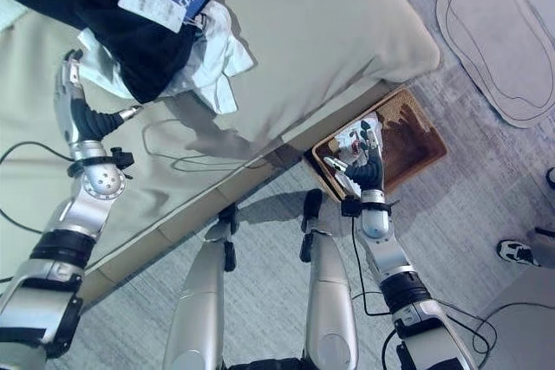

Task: Pick up clothes into the bucket

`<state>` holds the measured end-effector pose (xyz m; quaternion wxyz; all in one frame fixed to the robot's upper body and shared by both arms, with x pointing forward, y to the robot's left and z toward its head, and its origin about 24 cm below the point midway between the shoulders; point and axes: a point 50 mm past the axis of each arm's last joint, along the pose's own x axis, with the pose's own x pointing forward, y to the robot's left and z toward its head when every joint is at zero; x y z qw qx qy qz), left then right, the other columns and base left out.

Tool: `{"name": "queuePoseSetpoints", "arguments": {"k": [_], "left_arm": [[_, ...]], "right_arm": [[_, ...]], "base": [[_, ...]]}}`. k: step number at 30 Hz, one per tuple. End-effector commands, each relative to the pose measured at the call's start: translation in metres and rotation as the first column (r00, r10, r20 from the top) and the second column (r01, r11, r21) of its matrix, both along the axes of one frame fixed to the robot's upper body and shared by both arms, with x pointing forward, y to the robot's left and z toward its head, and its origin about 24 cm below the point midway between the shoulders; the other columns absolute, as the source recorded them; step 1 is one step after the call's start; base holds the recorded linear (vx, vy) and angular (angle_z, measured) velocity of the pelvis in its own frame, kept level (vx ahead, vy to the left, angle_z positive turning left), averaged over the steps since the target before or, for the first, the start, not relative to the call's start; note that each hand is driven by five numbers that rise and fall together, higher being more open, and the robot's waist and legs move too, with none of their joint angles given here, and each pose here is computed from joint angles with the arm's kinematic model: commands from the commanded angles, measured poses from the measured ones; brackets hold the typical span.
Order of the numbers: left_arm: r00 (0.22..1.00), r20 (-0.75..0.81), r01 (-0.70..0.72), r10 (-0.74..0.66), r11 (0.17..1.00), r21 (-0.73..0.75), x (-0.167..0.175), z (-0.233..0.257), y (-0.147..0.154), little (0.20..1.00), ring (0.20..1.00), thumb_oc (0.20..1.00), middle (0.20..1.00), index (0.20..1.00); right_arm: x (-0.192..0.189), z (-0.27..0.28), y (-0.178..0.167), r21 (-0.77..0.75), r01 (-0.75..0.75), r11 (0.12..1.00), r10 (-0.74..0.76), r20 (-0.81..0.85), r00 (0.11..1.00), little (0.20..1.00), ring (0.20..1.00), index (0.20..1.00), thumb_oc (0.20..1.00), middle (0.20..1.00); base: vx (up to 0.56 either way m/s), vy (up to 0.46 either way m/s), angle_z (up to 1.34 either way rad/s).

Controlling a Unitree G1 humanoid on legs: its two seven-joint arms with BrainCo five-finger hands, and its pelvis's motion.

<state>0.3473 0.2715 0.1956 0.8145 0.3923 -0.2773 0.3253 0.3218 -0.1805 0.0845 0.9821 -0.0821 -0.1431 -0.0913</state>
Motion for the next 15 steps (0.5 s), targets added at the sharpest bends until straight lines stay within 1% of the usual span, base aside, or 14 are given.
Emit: {"name": "queuePoseSetpoints", "arguments": {"k": [1, 5, 9, 11, 12, 13, 14, 15], "left_arm": [[0.986, 0.159, -0.067, 0.056, 0.996, 0.061, -0.001, 0.044, 0.008, 1.0, 1.0, 1.0, 1.0, 1.0], [0.972, 0.217, -0.115, 0.093, 0.989, 0.092, -0.002, 0.065, 0.011, 1.0, 1.0, 1.0, 1.0, 1.0], [0.957, 0.263, -0.163, 0.122, 0.977, 0.139, -0.003, 0.083, 0.014, 1.0, 1.0, 1.0, 1.0, 1.0], [0.953, 0.266, -0.198, 0.146, 0.964, 0.18, -0.003, 0.091, 0.017, 1.0, 1.0, 1.0, 1.0, 1.0], [0.949, 0.274, -0.225, 0.159, 0.948, 0.227, -0.004, 0.099, 0.018, 1.0, 1.0, 1.0, 1.0, 1.0], [0.948, 0.274, -0.224, 0.158, 0.947, 0.228, -0.004, 0.1, 0.018, 1.0, 1.0, 1.0, 1.0, 1.0], [0.944, 0.277, -0.263, 0.18, 0.916, 0.301, -0.004, 0.108, 0.02, 1.0, 1.0, 1.0, 1.0, 1.0], [0.941, 0.282, -0.28, 0.189, 0.901, 0.331, -0.004, 0.115, 0.02, 1.0, 1.0, 1.0, 1.0, 1.0]], "right_arm": [[-0.007, 0.008, -0.007, 0.004, 0.024, 1.0, -0.024, 0.075, 0.997, 1.0, 1.0, 1.0, 1.0, 1.0], [-0.011, -0.004, -0.008, 0.044, 0.03, 0.999, -0.031, 0.036, 0.999, 1.0, 1.0, 1.0, 1.0, 1.0], [-0.012, -0.006, -0.006, 0.069, 0.021, 0.997, -0.023, 0.036, 0.999, 1.0, 1.0, 1.0, 1.0, 1.0], [-0.012, -0.005, -0.006, 0.069, 0.013, 0.998, -0.016, 0.041, 0.999, 1.0, 1.0, 1.0, 1.0, 1.0], [-0.012, -0.003, -0.006, 0.072, 0.007, 0.997, -0.01, 0.053, 0.999, 1.0, 1.0, 1.0, 1.0, 1.0], [-0.012, -0.003, -0.006, 0.073, 0.007, 0.997, -0.011, 0.054, 0.998, 1.0, 1.0, 1.0, 1.0, 1.0], [-0.012, 0.0, -0.007, 0.065, 0.0, 0.998, -0.004, 0.066, 0.998, 1.0, 1.0, 1.0, 1.0, 1.0], [-0.012, 0.0, -0.008, 0.063, -0.002, 0.998, -0.003, 0.07, 0.998, 1.0, 1.0, 1.0, 1.0, 1.0]], "base": [[-0.03, 0.016, 0.08], [-0.01, 0.017, 0.09], [0.01, 0.031, 0.05], [0.01, 0.045, -0.03], [0.01, 0.031, -0.02], [0.01, 0.041, -0.02], [0.01, 0.03, -0.01], [0.01, 0.031, -0.02]]}}
